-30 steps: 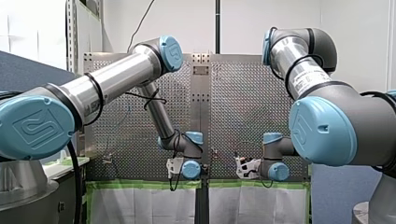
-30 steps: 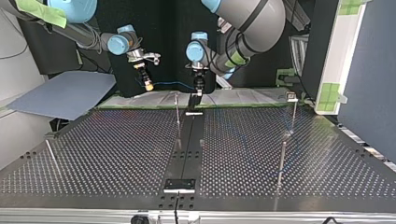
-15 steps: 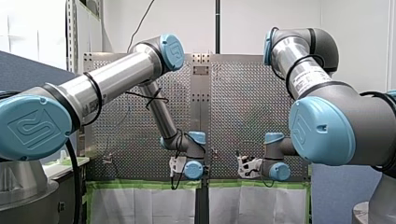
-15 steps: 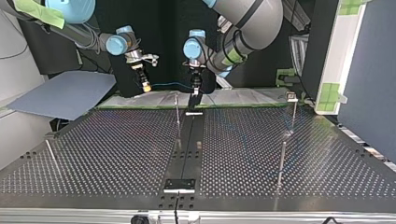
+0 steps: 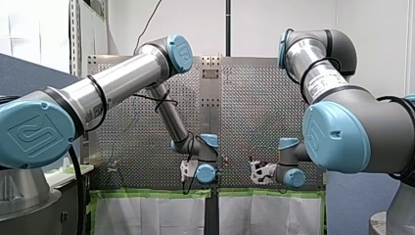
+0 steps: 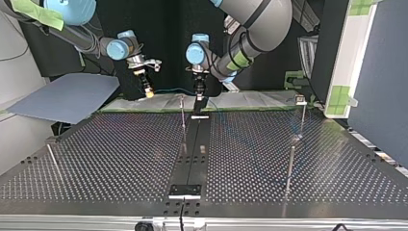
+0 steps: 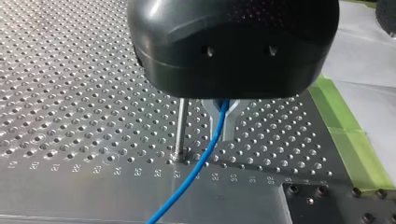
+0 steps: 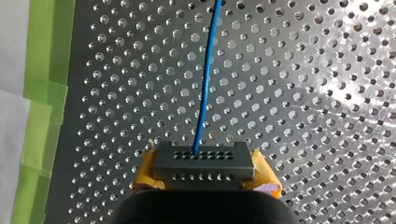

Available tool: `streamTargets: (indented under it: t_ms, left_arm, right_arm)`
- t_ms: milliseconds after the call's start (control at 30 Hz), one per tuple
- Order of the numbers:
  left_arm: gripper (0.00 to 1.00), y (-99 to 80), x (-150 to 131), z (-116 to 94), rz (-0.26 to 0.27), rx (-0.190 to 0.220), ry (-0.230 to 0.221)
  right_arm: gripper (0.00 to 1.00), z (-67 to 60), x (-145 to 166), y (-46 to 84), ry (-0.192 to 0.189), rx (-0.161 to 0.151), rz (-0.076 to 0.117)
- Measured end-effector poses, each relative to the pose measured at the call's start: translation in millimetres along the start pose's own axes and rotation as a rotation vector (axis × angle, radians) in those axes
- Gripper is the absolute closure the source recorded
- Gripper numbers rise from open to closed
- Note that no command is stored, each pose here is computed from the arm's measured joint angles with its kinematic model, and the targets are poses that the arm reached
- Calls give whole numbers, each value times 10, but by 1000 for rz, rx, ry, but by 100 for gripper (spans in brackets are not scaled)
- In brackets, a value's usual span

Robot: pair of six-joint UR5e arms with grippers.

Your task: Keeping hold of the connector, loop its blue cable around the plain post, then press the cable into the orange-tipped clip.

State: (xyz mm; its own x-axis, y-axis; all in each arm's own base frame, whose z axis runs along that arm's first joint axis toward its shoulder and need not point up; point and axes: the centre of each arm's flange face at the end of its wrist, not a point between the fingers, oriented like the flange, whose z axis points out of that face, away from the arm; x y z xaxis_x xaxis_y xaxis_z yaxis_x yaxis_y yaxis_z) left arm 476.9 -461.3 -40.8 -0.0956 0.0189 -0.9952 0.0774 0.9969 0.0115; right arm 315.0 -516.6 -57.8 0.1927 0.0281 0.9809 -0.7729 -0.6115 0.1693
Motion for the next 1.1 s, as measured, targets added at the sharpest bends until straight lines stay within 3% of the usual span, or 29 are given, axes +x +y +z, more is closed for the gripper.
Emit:
streamTargets:
  t_ms: [300, 833, 1100]
  left_arm:
    - [99, 24, -19, 34, -4, -8, -3]
    - [99, -22, -266, 54, -22, -9, -30]
    - [99, 1, -279, 70, -23, -16, -29]
  right_arm:
    - [100, 76, 45, 58, 7, 7, -8]
    - [100, 98, 226, 215, 7, 17, -44]
    - [100, 96, 257, 253, 6, 13, -44]
